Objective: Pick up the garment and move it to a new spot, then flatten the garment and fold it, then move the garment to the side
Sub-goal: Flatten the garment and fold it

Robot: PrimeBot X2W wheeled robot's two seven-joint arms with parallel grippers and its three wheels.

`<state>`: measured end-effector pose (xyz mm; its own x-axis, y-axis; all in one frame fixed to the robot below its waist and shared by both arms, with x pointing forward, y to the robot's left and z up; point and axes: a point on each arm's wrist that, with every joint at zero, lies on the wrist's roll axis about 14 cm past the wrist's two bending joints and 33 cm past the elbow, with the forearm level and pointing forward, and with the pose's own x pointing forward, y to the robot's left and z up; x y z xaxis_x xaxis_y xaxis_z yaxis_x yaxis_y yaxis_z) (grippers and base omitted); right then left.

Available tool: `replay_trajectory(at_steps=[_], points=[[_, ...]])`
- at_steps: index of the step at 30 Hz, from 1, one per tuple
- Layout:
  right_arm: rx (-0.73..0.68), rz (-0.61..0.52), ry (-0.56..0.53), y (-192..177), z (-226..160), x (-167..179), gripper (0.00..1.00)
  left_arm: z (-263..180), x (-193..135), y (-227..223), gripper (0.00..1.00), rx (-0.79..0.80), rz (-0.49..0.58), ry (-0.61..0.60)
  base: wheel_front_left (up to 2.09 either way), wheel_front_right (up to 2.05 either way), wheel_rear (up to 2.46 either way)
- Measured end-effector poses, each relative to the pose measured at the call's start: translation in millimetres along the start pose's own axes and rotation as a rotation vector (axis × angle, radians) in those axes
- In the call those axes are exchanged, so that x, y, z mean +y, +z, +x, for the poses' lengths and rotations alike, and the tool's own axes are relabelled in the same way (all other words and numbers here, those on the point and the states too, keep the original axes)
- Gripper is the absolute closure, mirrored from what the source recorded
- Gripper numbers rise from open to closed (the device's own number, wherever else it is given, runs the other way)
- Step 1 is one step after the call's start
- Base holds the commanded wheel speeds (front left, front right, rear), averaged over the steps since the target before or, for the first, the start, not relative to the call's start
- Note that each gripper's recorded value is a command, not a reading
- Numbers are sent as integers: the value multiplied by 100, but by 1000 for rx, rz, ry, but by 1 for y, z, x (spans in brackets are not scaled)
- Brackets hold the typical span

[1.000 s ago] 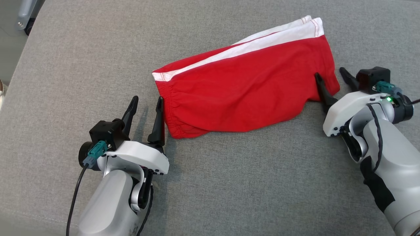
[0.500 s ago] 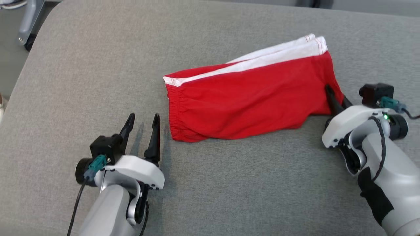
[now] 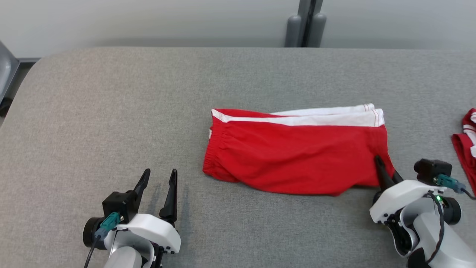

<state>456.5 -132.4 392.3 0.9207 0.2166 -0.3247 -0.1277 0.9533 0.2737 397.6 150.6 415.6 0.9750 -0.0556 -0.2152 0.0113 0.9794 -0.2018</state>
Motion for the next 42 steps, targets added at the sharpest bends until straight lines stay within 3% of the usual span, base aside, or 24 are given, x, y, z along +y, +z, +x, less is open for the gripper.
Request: replay_trajectory(at_steps=[4, 9, 15, 20, 21, 22, 23, 27, 31, 36, 42], points=[[-49, 29, -33, 10, -14, -9, 100, -5, -4, 4, 0, -15, -4, -10, 0, 0, 0], [-109, -20, 21, 30, -10, 8, 100, -8, -1, 3, 0, -14, -6, -1, 0, 0, 0], [-194, -137, 240, 61, 9, 90, 100, -16, 9, 0, 0, -5, -22, 34, 0, 0, 0], [-170, -202, 442, 50, 7, 168, 100, -30, 20, -3, 0, 0, -22, 70, 0, 0, 0], [-150, -219, 468, 43, 5, 177, 95, -32, 23, -2, 0, -5, -21, 80, 0, 0, 0], [-139, -230, 496, 39, 3, 186, 25, -34, 26, -1, 0, -10, -22, 91, 0, 0, 0], [-134, -223, 527, 36, 0, 196, 0, -37, 29, 0, 0, -13, -21, 99, 0, 0, 0], [-136, -156, 671, 36, -24, 243, 0, -43, 34, 1, 0, -20, -25, 118, 0, 0, 0], [-124, -129, 681, 33, -31, 243, 0, -40, 33, 2, 0, -23, -21, 113, 0, 0, 0], [-149, -128, 560, 40, -24, 205, 0, -32, 25, 7, 0, -36, -7, 88, 0, 0, 0], [-206, -159, 318, 50, -24, 124, 0, -23, 13, 14, 0, -53, 22, 49, 0, 0, 0]])
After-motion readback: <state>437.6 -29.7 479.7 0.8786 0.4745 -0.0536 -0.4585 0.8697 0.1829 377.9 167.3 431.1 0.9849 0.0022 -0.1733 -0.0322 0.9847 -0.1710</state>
